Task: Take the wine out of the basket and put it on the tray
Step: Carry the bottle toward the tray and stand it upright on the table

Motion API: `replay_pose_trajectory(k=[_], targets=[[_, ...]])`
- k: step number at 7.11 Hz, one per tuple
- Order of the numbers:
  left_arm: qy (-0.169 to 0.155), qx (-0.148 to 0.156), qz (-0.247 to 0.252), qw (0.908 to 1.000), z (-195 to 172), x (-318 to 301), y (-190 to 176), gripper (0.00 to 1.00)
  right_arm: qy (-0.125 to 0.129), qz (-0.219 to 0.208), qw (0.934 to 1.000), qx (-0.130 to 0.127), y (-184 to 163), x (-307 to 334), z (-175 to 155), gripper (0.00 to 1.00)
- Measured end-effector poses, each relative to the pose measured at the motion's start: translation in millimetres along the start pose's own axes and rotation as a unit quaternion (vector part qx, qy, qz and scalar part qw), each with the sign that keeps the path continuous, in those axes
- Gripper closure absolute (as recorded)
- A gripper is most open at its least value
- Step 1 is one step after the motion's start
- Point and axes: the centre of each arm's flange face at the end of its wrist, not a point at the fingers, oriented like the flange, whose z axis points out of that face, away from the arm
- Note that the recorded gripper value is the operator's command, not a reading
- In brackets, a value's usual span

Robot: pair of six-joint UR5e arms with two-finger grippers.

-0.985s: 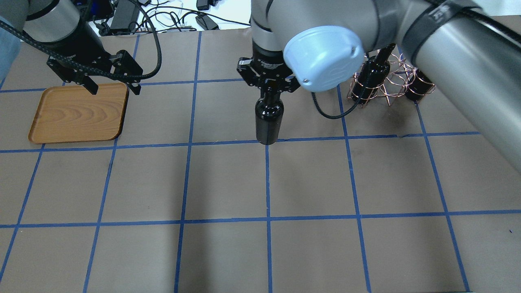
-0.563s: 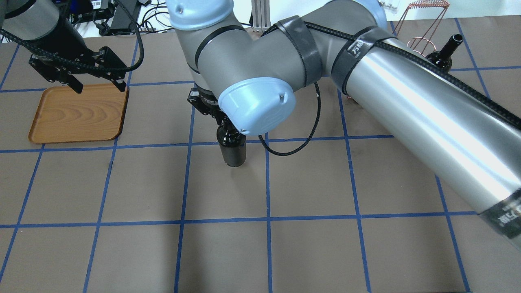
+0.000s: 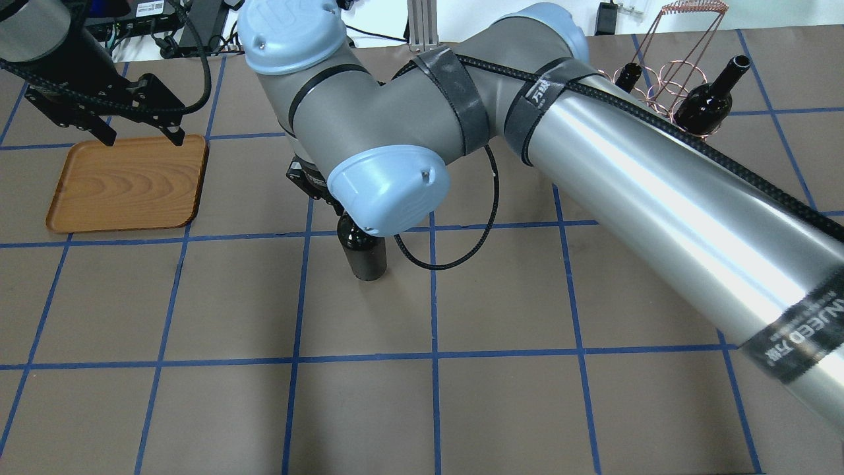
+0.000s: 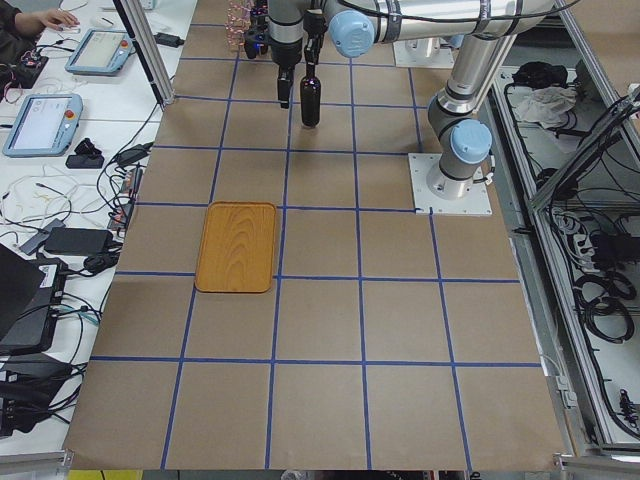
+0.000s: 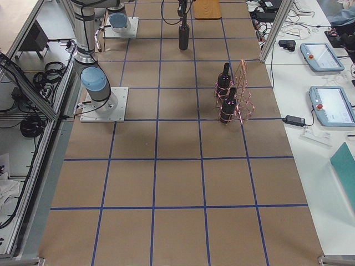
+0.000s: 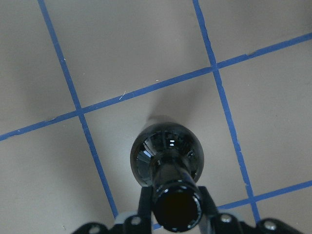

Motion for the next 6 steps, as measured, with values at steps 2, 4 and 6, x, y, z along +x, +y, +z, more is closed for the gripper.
replay_pose_trajectory(k=[2, 4, 6], targets=[[0.002, -0.002, -0.003, 1.0000, 2, -4, 0, 0.00, -0.002, 0.015, 0.9999, 0.000, 5, -16, 6, 0.69], [0.002, -0.003, -0.003, 1.0000, 6, -6, -3, 0.00, -0.001, 0.016, 0.9999, 0.002, 12, -28, 10, 0.68], [0.002, -0.002, -0.004, 1.0000, 6, -6, -3, 0.00, 0.009, 0.002, 0.9999, 0.008, 12, -27, 11, 0.68]])
